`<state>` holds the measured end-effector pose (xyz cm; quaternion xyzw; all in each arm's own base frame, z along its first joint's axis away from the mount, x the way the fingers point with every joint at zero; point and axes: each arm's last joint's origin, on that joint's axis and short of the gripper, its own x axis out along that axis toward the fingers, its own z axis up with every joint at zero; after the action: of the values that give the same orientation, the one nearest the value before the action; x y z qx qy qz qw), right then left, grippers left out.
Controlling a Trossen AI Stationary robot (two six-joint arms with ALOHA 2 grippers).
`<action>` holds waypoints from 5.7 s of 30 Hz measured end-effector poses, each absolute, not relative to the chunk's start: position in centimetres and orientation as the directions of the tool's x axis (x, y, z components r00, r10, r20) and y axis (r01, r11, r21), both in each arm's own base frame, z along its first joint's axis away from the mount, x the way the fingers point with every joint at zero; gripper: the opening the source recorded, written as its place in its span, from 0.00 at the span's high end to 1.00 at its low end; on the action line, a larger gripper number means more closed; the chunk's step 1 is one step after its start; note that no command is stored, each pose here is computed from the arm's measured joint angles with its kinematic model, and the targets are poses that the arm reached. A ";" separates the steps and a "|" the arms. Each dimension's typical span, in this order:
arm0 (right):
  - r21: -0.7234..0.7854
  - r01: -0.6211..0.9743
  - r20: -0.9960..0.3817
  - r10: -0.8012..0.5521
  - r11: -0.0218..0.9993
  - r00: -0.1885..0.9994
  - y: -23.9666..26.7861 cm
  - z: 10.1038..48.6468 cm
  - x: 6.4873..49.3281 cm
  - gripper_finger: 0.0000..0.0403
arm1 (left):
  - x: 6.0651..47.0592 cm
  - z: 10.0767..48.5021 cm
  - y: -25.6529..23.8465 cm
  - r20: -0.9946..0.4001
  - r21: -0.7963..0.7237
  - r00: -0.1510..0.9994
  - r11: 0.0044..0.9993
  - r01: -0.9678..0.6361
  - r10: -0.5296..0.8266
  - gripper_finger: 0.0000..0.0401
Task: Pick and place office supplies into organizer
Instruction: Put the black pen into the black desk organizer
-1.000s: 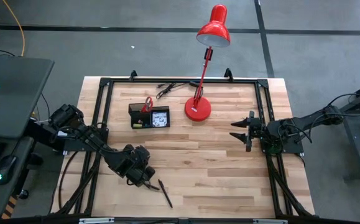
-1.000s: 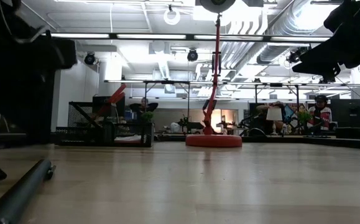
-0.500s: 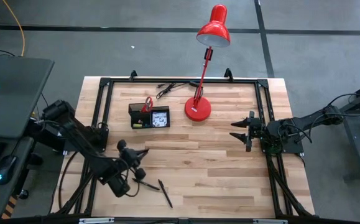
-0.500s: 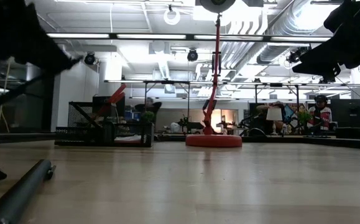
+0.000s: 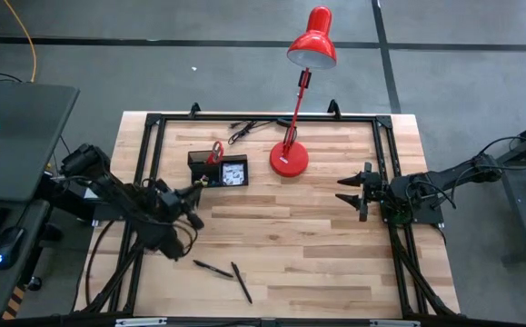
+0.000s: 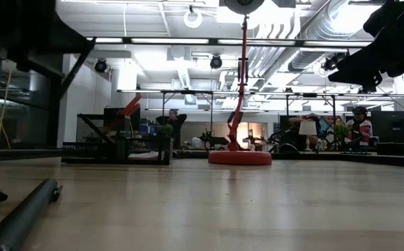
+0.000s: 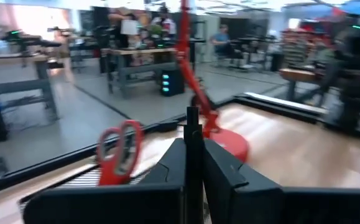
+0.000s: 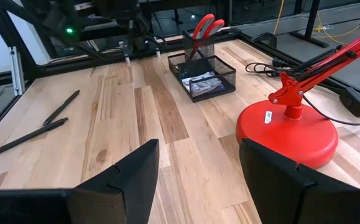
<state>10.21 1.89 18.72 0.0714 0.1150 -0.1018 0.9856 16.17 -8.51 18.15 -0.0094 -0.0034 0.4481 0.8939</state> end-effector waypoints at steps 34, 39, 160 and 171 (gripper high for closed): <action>0.094 0.224 -0.278 -0.190 0.970 0.941 1.8 18.3 10.1 0.46 | 21.7 21.9 3.3 0.002 -0.104 -0.016 -0.016 -0.994 1.000 0.97; 0.093 0.224 -0.279 -0.190 0.970 0.941 1.8 18.3 10.1 0.46 | 22.3 21.1 4.3 -0.002 -0.050 -0.062 -0.062 -0.997 0.998 0.97; 0.070 0.227 -0.317 -0.194 0.971 0.928 1.8 17.9 10.0 0.46 | 18.9 17.0 -18.0 -0.897 0.003 0.439 0.995 -0.102 0.048 0.53; 0.066 0.225 -0.325 -0.192 0.972 0.926 1.8 17.8 9.9 0.46 | 18.8 16.5 -18.1 -0.920 -0.009 0.391 0.995 -0.097 0.029 0.53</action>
<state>9.93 1.80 17.83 0.0511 0.1604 -0.1065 0.9800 18.85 -18.10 16.46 -0.0304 0.5506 0.0378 0.8334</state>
